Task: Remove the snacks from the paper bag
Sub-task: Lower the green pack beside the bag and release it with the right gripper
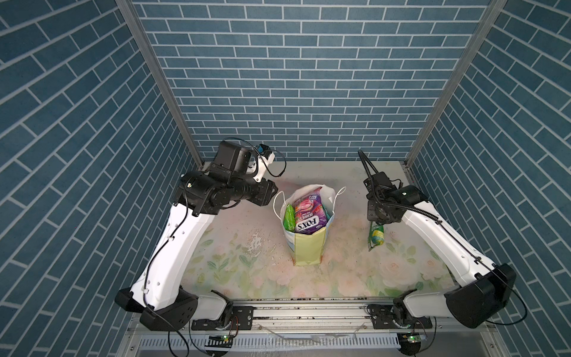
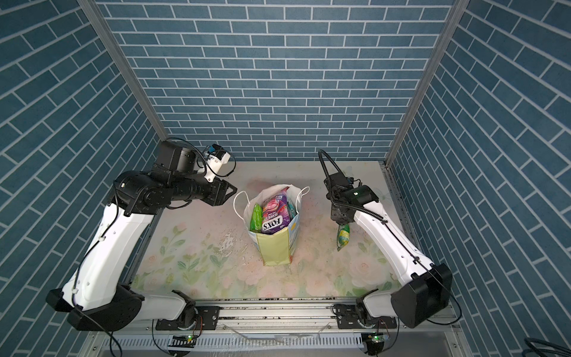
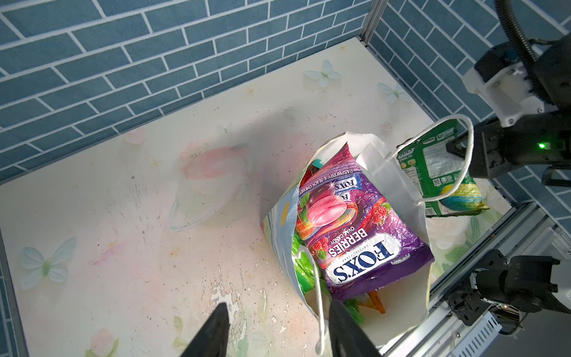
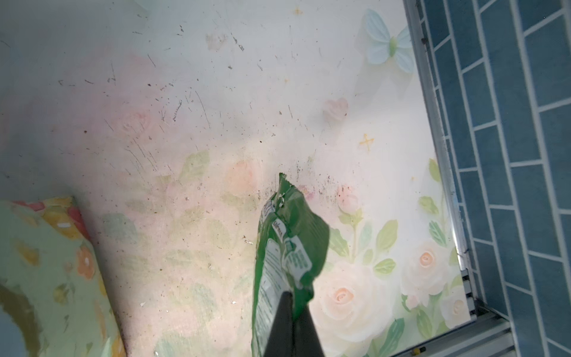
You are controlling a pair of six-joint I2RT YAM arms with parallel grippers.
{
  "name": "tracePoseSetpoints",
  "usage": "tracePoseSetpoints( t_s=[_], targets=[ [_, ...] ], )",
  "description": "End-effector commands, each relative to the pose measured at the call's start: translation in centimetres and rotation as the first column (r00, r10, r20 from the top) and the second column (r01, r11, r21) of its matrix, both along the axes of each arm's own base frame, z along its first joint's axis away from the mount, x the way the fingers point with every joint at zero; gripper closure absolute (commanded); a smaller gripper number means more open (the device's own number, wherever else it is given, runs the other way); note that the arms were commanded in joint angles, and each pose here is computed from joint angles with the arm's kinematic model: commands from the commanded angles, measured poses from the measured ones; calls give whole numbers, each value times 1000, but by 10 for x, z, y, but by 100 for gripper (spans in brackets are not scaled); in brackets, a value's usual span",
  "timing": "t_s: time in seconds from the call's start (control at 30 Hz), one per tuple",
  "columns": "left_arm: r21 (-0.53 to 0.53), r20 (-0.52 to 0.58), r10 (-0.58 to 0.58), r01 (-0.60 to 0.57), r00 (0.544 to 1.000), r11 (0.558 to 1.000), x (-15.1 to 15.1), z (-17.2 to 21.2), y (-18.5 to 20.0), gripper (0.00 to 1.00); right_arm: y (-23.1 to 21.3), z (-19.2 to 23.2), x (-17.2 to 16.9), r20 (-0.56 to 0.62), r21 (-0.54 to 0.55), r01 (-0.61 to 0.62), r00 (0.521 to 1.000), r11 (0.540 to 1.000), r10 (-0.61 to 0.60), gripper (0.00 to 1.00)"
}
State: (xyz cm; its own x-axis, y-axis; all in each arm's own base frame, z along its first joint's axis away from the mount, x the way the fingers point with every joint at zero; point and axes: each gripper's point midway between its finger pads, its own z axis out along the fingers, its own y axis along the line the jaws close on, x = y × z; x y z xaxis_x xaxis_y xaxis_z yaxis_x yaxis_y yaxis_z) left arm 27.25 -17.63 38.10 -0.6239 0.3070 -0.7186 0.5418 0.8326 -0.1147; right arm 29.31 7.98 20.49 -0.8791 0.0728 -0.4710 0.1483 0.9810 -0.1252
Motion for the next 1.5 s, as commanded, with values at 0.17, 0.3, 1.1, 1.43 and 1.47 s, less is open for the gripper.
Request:
tracePoseSetpoints(
  t_s=[0.17, 0.3, 1.1, 1.43, 1.47],
  targets=[
    [29, -33, -4, 5, 999, 1000, -6, -15, 0, 46, 20, -34, 31, -17, 154, 4, 1000, 988, -1, 100],
    [38, -40, 2, -1, 999, 999, -7, -19, 2, 46, 19, -48, 34, -52, 142, 15, 999, 990, -8, 100],
    [54, -54, -23, 26, 998, 998, 1, -19, -13, 47, 39, -92, 44, -148, 275, 5, 988, 961, 37, 100],
    [77, -65, -58, 63, 996, 995, 1, -22, -27, 47, 35, -79, 47, -119, 328, 21, 993, 945, 19, 89],
    [77, -67, -61, 66, 996, 995, 1, -23, -28, 47, 42, -75, 48, -104, 372, 0, 994, 928, 42, 90]
  ],
)
